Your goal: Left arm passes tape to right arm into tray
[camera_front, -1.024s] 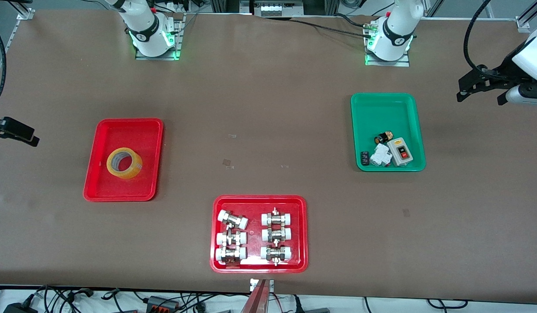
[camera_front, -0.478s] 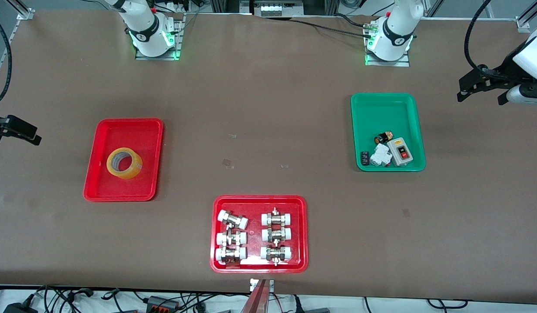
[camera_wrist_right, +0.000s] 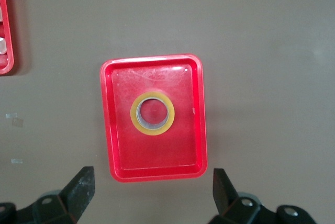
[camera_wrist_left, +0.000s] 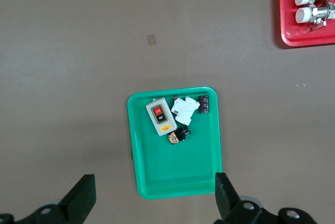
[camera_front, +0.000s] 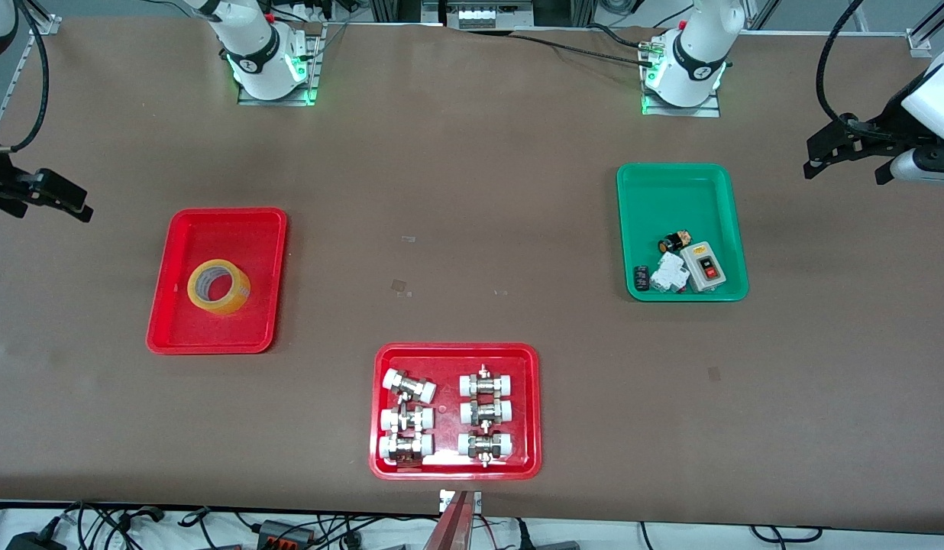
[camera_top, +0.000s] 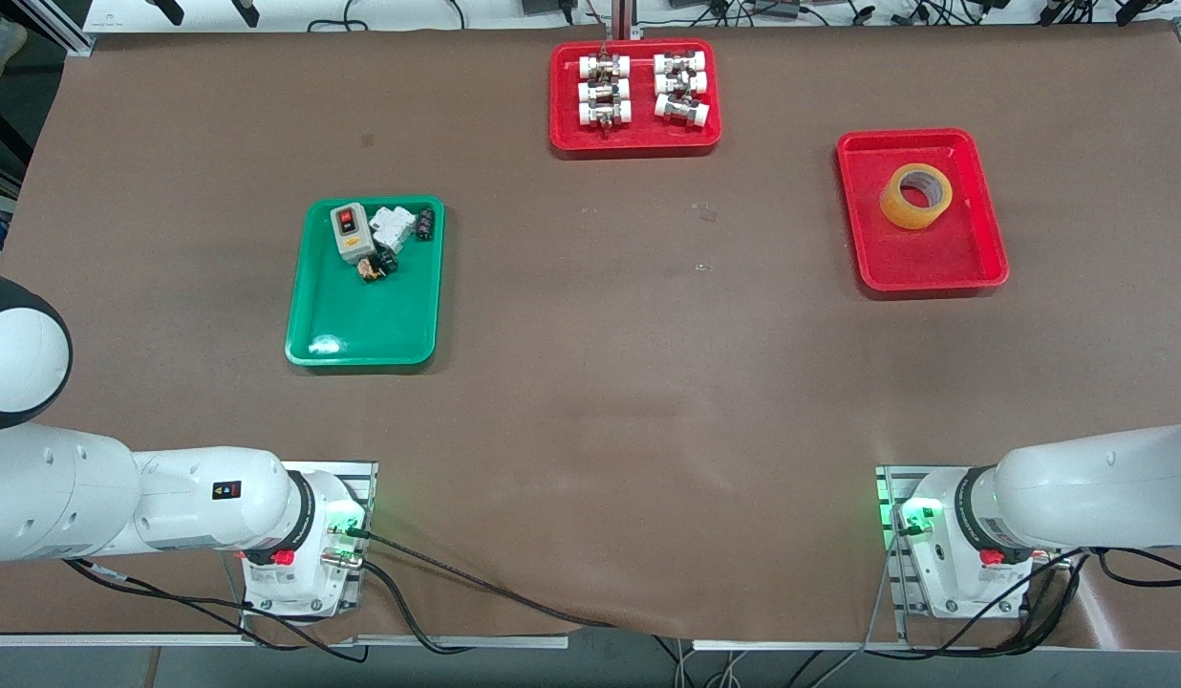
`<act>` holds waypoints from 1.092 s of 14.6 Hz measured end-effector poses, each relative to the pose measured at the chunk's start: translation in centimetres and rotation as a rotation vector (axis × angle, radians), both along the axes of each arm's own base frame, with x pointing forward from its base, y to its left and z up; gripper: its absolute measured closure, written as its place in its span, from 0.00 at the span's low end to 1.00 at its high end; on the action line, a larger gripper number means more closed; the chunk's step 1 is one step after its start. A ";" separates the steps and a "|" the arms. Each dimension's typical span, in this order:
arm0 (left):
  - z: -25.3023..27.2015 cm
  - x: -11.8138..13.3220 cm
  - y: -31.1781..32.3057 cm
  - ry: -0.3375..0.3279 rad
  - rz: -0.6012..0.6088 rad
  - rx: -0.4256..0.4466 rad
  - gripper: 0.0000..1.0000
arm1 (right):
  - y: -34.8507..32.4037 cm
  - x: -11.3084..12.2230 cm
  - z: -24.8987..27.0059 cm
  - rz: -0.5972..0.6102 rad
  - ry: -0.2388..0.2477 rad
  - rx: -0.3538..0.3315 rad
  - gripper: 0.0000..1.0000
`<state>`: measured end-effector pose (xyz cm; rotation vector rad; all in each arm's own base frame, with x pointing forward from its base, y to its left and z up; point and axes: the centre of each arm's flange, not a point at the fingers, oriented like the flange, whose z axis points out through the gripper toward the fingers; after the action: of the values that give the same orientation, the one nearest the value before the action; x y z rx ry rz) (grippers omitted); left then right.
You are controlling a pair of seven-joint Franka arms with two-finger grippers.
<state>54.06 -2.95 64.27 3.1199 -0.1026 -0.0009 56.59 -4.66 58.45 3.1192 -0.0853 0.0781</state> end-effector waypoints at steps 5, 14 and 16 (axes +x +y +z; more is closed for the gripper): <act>0.0 0.0 0.0 0.000 0.000 0.000 0.00 | 0.6 -0.4 0.2 0.009 0.003 0.002 0.00; -0.1 -0.1 0.0 0.011 0.000 0.001 0.00 | 1.1 -0.4 0.2 0.018 0.003 0.002 0.00; -0.1 -0.1 0.0 0.011 0.000 0.001 0.00 | 1.1 -0.4 0.2 0.019 0.003 0.002 0.00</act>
<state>53.94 -2.95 64.17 3.1201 -0.1028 -0.0181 56.22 -3.54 58.70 3.1226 -0.0557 0.0735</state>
